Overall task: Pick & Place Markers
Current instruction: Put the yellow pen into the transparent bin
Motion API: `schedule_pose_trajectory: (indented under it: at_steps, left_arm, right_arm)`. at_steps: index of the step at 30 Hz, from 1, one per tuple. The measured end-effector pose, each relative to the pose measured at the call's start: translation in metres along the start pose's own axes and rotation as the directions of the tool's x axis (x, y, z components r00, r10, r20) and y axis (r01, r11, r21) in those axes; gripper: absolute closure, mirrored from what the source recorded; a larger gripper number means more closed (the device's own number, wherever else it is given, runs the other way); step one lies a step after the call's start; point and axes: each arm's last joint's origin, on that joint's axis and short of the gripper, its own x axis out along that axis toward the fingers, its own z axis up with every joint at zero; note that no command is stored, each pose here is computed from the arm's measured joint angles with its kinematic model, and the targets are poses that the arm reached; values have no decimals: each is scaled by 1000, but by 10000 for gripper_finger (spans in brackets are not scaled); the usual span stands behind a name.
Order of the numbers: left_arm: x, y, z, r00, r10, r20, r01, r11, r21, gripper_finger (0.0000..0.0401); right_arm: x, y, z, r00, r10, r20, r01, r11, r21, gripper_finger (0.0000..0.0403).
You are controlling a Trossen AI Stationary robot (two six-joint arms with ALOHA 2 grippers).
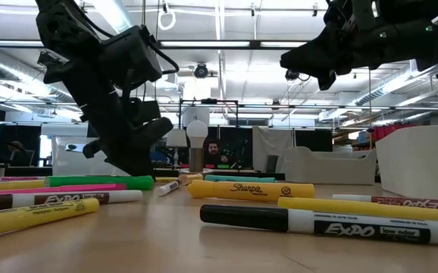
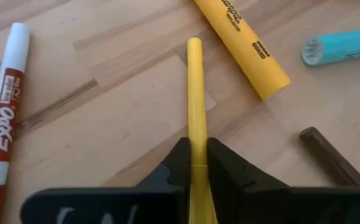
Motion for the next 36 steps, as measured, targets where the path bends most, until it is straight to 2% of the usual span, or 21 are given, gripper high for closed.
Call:
schedule_pose_trajectory:
  at_steps: [5,9,14,16,20,24,27,36]
  left_arm:
    - [-11,3,5,1000,-7,17,7,1000,9,366]
    - [-35,5,25,992,-55,116,55,998,3,364]
    - [-71,26,50,970,-36,239,37,999,1,365]
    - [-83,41,59,966,2,259,3,1000,-17,365]
    - [-95,77,75,954,138,267,-113,988,-108,363]
    - [-88,107,84,939,288,189,-251,948,-198,364]
    - [-75,121,90,924,363,123,-327,914,-240,361]
    - [-32,137,90,864,501,-41,-497,838,-225,349]
  right_arm:
    - [0,0,0,1000,0,0,0,1000,0,337]
    - [0,0,0,1000,0,0,0,1000,0,337]
    - [0,0,0,1000,0,-2,0,1000,0,337]
    - [0,0,0,1000,0,-1,0,1000,0,337]
    - [0,0,0,1000,-1,-1,1,1000,-1,337]
    - [0,0,0,1000,-1,-2,1,1000,1,337]
    - [0,0,0,1000,-1,-3,1,1000,4,337]
    - [0,0,-1,1000,-1,-10,1,1000,5,337]
